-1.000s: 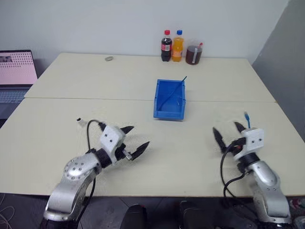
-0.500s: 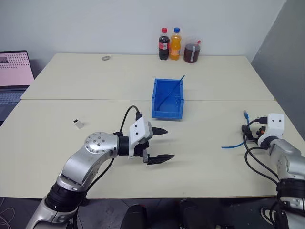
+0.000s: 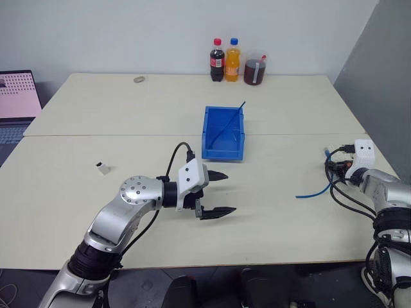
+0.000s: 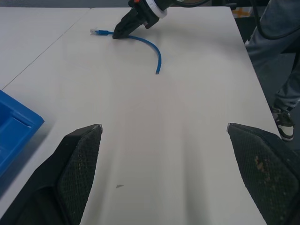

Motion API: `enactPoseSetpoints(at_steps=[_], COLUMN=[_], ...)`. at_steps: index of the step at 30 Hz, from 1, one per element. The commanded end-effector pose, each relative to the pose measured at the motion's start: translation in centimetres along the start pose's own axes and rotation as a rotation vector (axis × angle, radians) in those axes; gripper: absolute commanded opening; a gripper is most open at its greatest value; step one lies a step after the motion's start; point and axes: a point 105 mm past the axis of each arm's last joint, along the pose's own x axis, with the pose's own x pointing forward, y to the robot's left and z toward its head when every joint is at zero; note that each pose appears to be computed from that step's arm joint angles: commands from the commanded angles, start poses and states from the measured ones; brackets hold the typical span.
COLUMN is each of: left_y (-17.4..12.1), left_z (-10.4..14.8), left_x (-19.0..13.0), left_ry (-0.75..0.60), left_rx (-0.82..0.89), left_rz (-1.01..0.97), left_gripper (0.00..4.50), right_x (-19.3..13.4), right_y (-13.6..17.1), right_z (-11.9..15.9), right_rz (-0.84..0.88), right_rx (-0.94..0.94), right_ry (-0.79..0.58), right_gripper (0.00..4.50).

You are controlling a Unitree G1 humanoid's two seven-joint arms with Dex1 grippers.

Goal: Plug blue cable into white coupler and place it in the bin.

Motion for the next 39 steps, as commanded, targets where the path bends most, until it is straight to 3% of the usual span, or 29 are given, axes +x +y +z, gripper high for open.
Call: enactPoseSetpoints(at_steps=[1,6,11,14,18,23,26,30,36,39], left_y=[0.0,0.1,0.2,0.0,-0.8,-1.2,-0.7,-0.1,-0.1,-0.3], left_z=[0.9,0.3,-0.5,-2.1,-5.5,-8.5,-8.8,-8.8,-9.4,-9.8], left_x=[0.1,-0.3,-1.4,-3.0,-6.1,-9.1,-10.1,-11.0,-11.9,-12.0], left_ry=[-0.024,-0.003,0.032,0.087,0.199,0.312,0.323,0.315,0.328,0.331], left_rx=[0.037,0.027,0.01,-0.025,-0.1,-0.156,-0.164,-0.174,-0.185,-0.195], left_rz=[0.0,0.018,0.05,0.083,0.139,0.18,0.208,0.253,0.276,0.278], left_gripper=[4.5,4.5,4.5,4.5,4.5,4.5,4.5,4.5,4.5,4.5], right_x=[0.2,-0.4,-2.6,-5.1,-8.6,-8.6,-7.6,-6.6,-5.9,-5.8], right_y=[0.0,0.8,2.2,4.5,10.0,18.3,23.6,28.1,30.7,31.1], right_z=[-1.7,-1.3,-0.7,0.3,0.4,-0.1,-0.1,0.1,-0.4,-0.7], right_rz=[0.018,0.13,0.331,0.539,0.826,1.044,1.134,1.179,1.204,1.21], right_rx=[-0.022,-0.129,-0.285,-0.465,-0.759,-0.943,-0.962,-0.973,-1.028,-1.07], right_ry=[0.064,0.044,0.075,0.085,0.071,-0.068,-0.14,-0.18,-0.189,-0.204], right_gripper=[1.08,0.03,0.03,0.03,0.03,0.03,0.03,0.03,0.03,0.59])
